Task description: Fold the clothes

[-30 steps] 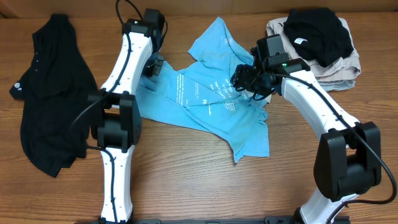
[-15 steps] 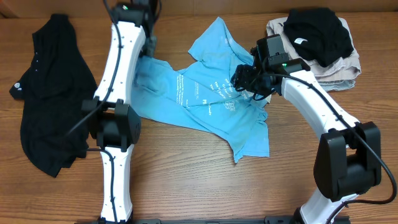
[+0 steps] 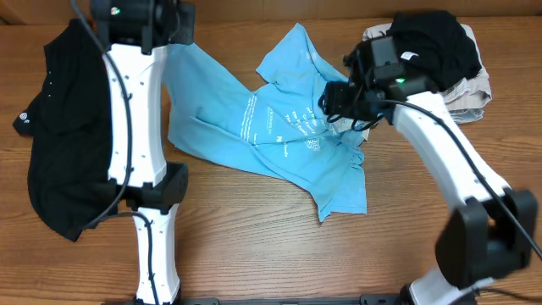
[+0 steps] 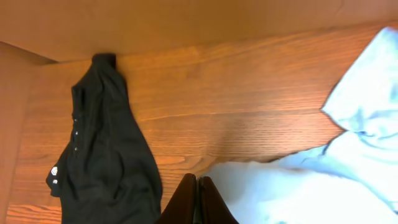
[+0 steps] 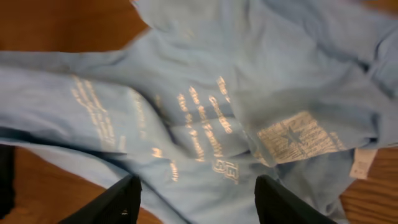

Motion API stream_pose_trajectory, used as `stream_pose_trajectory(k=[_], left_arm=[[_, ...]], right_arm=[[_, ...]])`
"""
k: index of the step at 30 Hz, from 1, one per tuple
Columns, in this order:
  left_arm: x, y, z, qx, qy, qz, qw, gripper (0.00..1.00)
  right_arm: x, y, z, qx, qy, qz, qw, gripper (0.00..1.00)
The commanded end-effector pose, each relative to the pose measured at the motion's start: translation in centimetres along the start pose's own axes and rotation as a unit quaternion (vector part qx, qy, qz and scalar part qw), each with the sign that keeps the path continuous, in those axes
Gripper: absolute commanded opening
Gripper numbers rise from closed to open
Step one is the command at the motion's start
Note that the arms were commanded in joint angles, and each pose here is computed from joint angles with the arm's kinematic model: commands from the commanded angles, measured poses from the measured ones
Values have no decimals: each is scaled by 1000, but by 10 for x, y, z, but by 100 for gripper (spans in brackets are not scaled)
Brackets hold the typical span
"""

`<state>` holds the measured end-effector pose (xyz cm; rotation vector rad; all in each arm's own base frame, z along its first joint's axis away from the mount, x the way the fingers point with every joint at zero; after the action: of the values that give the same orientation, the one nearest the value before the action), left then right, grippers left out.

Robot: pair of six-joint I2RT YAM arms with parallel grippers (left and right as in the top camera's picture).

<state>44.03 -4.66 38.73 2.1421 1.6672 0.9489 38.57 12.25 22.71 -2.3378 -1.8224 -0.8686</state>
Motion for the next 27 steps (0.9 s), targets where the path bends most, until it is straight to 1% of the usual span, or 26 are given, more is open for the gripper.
stream_pose_trajectory(k=[1,6,8,11,15,19,22,27], left_arm=[[10,0,-65,-68,-5,-15,998,4],[17,-9,-126,-124,-8,-17,992,4],[17,-13,-145,-147,-27,-17,989,4],[16,-17,-165,-175,-61,-17,983,4],[13,-20,-177,-187,-88,-14,978,4],[9,-22,-163,-151,-93,-11,984,4],[3,-24,-138,-97,-91,-14,991,4],[3,-37,-86,20,-33,-34,999,4]], right_arm=[[26,9,-76,-85,46,-46,994,62],[32,-8,-129,-117,61,-57,990,61],[31,-18,-144,-120,62,-57,989,60],[27,-33,-162,-114,59,-53,990,57],[18,-51,-174,-98,32,-34,994,58],[11,-49,-157,-96,-19,-20,995,59],[10,-37,-129,-84,-38,-18,996,59],[3,-5,-51,-60,-76,-12,995,58]])
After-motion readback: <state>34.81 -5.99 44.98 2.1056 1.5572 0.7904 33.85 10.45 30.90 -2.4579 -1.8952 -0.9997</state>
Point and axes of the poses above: each gripper's point midway between its finger pads, its own z axis out along the fingers, its own x axis along the line the jaws close on, y = z × x, the point moved 8 cm from there along -z, back along the fingers, and after that the axes turned 12 degrees about z, right-handed, at the moved point
